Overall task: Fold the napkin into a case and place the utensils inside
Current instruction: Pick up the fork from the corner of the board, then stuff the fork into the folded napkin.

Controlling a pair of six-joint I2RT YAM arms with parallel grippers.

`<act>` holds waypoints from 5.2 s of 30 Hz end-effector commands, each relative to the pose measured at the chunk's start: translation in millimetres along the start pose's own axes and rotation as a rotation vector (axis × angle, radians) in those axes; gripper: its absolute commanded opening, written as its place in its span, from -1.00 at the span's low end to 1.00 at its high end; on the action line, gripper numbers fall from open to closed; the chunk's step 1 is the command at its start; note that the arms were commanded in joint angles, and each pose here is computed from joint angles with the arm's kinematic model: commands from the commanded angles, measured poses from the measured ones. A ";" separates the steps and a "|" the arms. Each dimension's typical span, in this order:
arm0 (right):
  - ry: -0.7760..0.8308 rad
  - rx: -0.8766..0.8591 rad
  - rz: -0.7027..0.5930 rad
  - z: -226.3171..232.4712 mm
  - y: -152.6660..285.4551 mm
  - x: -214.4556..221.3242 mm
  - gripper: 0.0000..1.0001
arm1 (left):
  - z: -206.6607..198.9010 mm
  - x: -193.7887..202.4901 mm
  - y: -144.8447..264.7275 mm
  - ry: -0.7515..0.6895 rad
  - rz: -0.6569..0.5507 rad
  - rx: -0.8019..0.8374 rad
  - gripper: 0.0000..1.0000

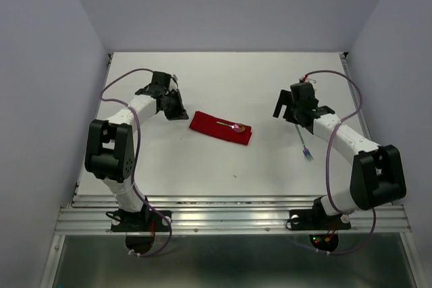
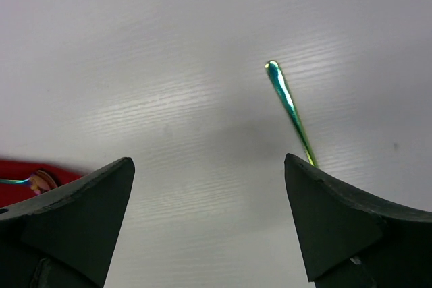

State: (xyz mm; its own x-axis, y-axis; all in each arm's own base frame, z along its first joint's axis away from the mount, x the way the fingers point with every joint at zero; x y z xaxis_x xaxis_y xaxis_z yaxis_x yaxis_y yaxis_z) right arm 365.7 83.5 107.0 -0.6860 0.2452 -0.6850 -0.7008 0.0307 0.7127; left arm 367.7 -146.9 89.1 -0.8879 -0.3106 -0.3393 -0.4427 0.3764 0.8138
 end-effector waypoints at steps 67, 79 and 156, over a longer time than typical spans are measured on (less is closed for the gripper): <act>0.345 0.067 0.367 6.8 -21.7 103.9 -0.84 | -7.6 -11.6 2.3 -0.027 -0.025 -0.010 -0.92; 0.492 -0.030 0.206 26.5 10.4 43.4 -0.99 | 8.5 -14.1 -21.7 0.009 0.022 -0.018 -0.91; 1.375 -0.504 0.338 178.7 15.7 114.8 -0.99 | -0.7 -1.9 -45.7 0.017 0.110 0.066 -0.91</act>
State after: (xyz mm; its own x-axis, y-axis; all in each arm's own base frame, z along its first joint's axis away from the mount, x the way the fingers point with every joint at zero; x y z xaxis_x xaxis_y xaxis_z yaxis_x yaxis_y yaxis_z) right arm 302.8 266.5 53.2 -0.3164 -0.9105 -0.2662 -0.2450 -0.1927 0.9502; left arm 384.6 -158.4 41.2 -0.9318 -0.2941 -0.2128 -0.3295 0.4391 0.8358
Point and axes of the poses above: each gripper's point midway between its finger pads, its own y axis back along the fingers, its own z axis along the line the jaws close on, x = y × z, the point moved 1 cm from there along y, back along the fingers, and after that the axes turned 3 degrees about y, right-handed, at the moved point
